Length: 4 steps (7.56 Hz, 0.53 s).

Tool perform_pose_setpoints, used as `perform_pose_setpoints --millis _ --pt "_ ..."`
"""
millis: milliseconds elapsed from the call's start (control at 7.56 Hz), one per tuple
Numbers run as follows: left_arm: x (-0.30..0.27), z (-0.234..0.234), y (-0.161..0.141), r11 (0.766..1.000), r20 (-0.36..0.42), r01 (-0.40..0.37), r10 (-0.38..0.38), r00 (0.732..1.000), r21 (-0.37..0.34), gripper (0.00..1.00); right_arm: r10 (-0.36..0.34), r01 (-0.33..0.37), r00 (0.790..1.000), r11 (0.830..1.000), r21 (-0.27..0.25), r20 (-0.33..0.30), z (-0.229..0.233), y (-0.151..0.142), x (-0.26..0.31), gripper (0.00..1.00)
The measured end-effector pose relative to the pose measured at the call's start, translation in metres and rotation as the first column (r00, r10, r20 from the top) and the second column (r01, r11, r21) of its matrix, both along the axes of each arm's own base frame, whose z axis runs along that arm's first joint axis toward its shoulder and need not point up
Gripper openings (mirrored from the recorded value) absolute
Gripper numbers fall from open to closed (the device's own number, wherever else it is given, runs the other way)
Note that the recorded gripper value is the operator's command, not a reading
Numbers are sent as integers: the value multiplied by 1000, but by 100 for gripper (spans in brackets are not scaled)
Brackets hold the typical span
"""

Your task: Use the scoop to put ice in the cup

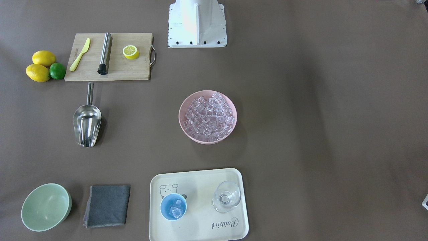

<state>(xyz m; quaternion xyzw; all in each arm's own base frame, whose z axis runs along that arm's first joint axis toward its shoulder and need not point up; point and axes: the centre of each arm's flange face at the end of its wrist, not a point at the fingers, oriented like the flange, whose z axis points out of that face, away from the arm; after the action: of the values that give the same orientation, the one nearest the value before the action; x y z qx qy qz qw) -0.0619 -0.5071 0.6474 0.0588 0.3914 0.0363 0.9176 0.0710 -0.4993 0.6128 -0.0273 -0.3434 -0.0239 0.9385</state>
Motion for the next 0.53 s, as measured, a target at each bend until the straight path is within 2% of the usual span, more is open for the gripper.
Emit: perform_pose_setpoints --millis 529 --pt "-10 10 11 1000 -4 20 -20 1000 -20 98 1 -1 1000 1000 21 5 13 2 2 100"
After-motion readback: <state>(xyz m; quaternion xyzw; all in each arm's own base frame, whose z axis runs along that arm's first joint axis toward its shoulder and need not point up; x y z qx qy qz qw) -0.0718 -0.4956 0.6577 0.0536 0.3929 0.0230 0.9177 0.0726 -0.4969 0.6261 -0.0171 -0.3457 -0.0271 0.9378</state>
